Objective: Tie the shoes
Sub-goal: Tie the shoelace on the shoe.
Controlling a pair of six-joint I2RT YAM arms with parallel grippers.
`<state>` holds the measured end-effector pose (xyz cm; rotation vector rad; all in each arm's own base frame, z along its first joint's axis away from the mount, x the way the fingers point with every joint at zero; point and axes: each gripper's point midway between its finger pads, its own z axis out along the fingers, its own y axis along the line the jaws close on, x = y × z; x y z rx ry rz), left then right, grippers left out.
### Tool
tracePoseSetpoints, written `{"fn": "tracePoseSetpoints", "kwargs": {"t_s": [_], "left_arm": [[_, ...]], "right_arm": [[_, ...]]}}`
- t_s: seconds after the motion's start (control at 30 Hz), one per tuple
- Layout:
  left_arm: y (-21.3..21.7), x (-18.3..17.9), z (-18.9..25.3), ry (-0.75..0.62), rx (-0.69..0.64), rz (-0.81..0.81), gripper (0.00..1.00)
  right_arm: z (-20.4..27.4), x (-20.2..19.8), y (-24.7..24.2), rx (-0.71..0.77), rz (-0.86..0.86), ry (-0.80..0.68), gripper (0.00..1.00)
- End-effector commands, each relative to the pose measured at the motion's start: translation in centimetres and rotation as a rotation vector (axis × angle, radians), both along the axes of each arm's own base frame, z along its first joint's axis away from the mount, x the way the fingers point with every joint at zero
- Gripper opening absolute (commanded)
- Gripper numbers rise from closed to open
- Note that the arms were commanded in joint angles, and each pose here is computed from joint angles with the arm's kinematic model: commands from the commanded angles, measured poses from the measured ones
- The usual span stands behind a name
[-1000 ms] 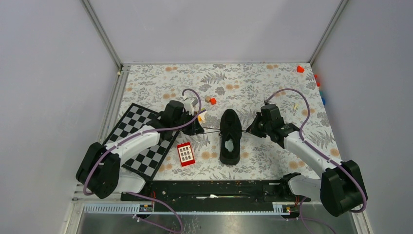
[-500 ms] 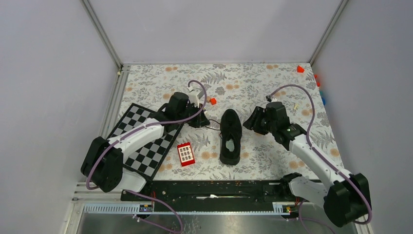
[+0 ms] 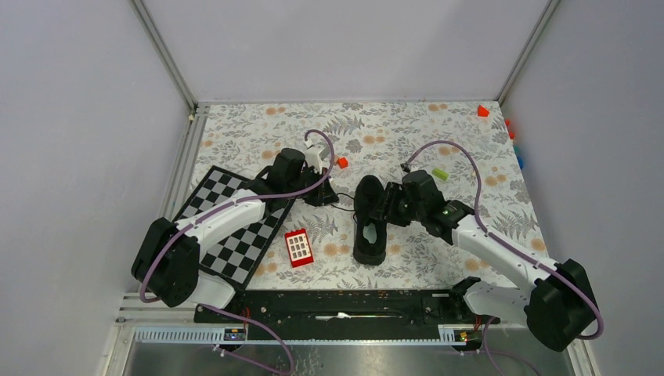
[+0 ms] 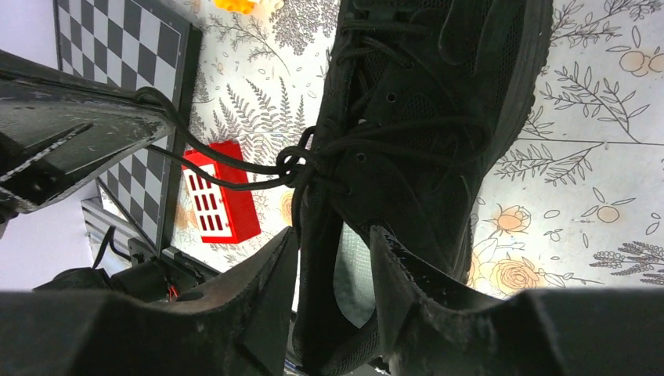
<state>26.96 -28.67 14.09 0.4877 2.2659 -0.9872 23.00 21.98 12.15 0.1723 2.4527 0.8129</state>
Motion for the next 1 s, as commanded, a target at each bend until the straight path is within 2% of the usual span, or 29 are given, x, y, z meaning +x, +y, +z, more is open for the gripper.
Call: {"fn": "tracePoseSetpoints", "kwargs": {"t_s": [0.0,0.57,0.63,0.7,0.83,0.87,0.93,0.97], "left_arm": [[-0.9,0.6,2.5,-0.071,-0.047,-0.028,0.0],[-1.1,0.7,2.3,-0.063,-0.051,-0.029,0.0],[-1.1,0.6,2.3,-0.063,-0.051,-0.03,0.0],[-1.1,0.6,2.3,-0.063,-0.051,-0.031,0.0],[-1.2,0.6,2.4,-0.065,-0.053,-0.033,0.0],[-1.2,0.6,2.4,-0.065,-0.053,-0.034,0.0],[-1.2,0.6,2.4,-0.067,-0.054,-0.033,0.0],[-1.2,0.6,2.4,-0.065,-0.052,-0.032,0.0]], "right_arm": [[2.2,1.1,1.7,0.055,0.012,-0.043,0.43],[1.7,0.7,3.2,0.072,0.051,-0.025,0.43],[1.3,0.7,3.4,0.068,0.056,-0.015,0.38],[1.2,0.6,3.4,0.069,0.056,-0.017,0.28],[1.4,0.5,3.2,0.065,0.062,-0.03,0.19],[1.4,0.4,3.1,0.063,0.063,-0.031,0.15],[1.7,0.2,2.9,0.069,0.065,-0.04,0.0],[1.9,0.1,2.9,0.074,0.067,-0.046,0.0]]}}
